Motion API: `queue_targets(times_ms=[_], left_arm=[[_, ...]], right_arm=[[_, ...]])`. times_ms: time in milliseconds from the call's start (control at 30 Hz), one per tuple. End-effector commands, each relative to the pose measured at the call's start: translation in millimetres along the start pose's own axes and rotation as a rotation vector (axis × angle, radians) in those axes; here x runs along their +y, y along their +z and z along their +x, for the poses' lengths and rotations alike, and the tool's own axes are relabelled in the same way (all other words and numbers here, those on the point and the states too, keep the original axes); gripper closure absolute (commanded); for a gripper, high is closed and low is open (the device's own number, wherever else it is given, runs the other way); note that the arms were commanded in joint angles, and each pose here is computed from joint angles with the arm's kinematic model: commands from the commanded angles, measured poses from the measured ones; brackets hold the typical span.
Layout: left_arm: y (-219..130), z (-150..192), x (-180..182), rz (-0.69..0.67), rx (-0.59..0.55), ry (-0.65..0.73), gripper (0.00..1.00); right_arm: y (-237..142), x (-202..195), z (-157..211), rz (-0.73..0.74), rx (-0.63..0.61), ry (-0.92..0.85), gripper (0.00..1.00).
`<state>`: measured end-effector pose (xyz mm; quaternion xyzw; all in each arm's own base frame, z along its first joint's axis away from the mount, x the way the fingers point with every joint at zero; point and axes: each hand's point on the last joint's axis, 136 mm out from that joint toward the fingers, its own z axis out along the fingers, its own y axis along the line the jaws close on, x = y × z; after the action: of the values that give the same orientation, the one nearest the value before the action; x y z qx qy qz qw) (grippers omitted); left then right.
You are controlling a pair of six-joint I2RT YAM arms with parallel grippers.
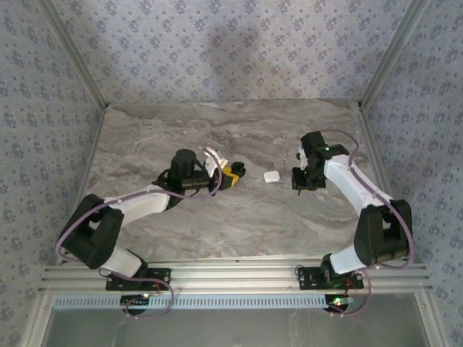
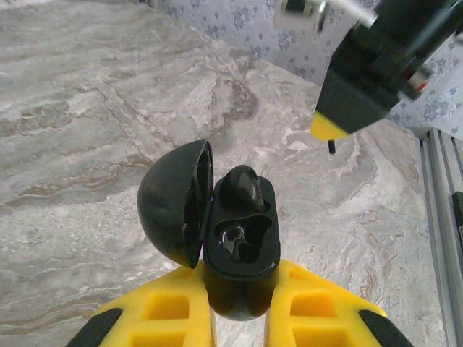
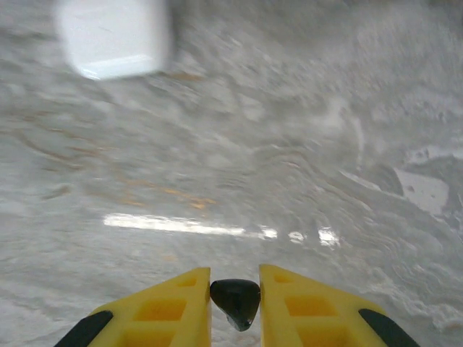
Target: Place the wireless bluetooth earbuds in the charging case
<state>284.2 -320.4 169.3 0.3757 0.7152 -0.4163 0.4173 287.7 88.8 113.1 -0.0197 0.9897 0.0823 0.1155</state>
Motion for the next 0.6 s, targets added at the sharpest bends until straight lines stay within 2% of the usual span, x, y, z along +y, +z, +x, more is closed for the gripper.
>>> queue_targets(times_ms=[0,200,567], left_arm=[[10.2,-24.6,-12.9,0.072,-0.060,0.065,0.86],[29.1,-29.8,-27.4,0.162,-0.058,0.084,0.86],[38.9,-32.1,-47.5,0.277,-0.044,0.103,0.86]], right_arm=[[-29.5,28.3,-24.0,-0.099,-0.151,-0.072,0.78],[-74.4,76.4,-46.4,-0.219,-0.356,-0.239,0.78],[-127.1,146.2,-64.5,-0.374,-0.541,-0.474,0.78]])
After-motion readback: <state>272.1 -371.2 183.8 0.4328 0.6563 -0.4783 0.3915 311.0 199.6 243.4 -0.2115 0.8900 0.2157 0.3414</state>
